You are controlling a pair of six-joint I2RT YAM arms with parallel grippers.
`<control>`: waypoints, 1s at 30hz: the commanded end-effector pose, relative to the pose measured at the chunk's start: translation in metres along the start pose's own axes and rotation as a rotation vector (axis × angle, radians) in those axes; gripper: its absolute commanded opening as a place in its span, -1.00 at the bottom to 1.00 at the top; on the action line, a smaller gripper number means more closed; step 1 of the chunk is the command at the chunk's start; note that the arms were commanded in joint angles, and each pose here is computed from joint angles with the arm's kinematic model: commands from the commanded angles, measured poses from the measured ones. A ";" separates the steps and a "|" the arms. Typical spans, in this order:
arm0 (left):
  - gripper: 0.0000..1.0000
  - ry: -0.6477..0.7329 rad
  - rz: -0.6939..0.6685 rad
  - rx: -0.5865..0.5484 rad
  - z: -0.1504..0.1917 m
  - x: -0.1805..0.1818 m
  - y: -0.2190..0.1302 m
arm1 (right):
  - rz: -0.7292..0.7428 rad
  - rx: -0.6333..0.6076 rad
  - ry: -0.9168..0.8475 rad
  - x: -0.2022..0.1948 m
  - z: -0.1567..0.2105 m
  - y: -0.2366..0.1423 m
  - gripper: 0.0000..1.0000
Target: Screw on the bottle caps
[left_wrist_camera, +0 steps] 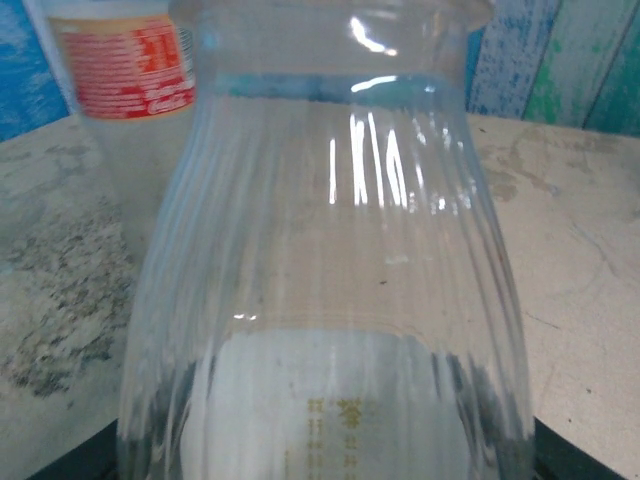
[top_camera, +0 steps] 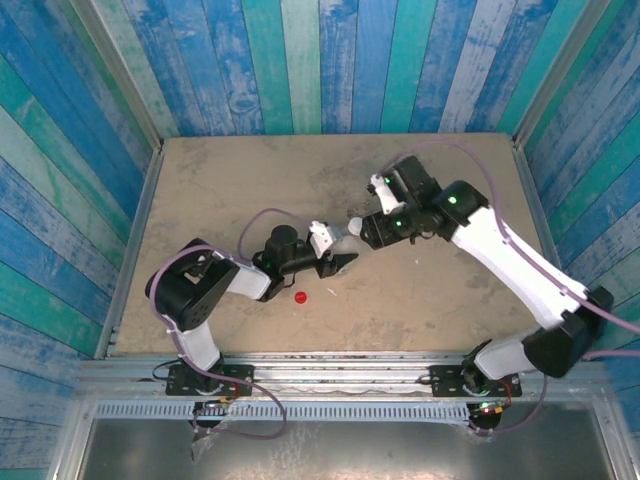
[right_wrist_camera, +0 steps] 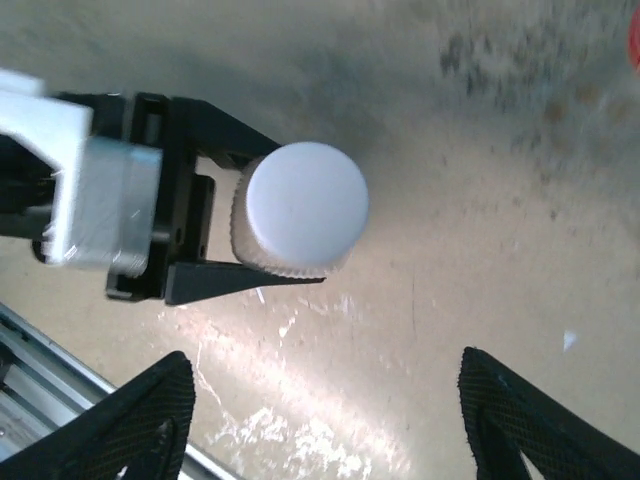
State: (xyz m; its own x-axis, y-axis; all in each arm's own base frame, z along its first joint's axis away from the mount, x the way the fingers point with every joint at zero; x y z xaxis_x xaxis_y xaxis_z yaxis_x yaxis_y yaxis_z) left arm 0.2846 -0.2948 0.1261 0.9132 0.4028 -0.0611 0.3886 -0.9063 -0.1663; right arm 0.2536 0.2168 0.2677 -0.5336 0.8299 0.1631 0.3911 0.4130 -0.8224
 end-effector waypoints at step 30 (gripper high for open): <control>0.23 -0.061 -0.015 -0.116 -0.015 0.010 -0.006 | -0.164 -0.350 -0.165 0.040 -0.056 0.079 -0.38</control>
State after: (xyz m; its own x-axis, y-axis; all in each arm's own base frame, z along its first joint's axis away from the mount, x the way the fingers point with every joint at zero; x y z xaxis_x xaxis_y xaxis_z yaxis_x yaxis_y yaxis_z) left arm 0.3005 -0.2820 0.1485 0.8850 0.4483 -0.1255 0.4458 -0.8938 -0.0492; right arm 0.3064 0.2851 0.2226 -0.6549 0.7424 0.1410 0.5263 0.5821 -0.6198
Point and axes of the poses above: each hand's point on the last joint's axis, 136 mm out from that joint toward the fingers, its own y axis out along the fingers, its own x axis along the line the jaws close on, z = x × y, the point moved 3 cm from there along -y, back along the fingers, and after that the axes turned 3 degrees about -y, right-handed, at the moved point
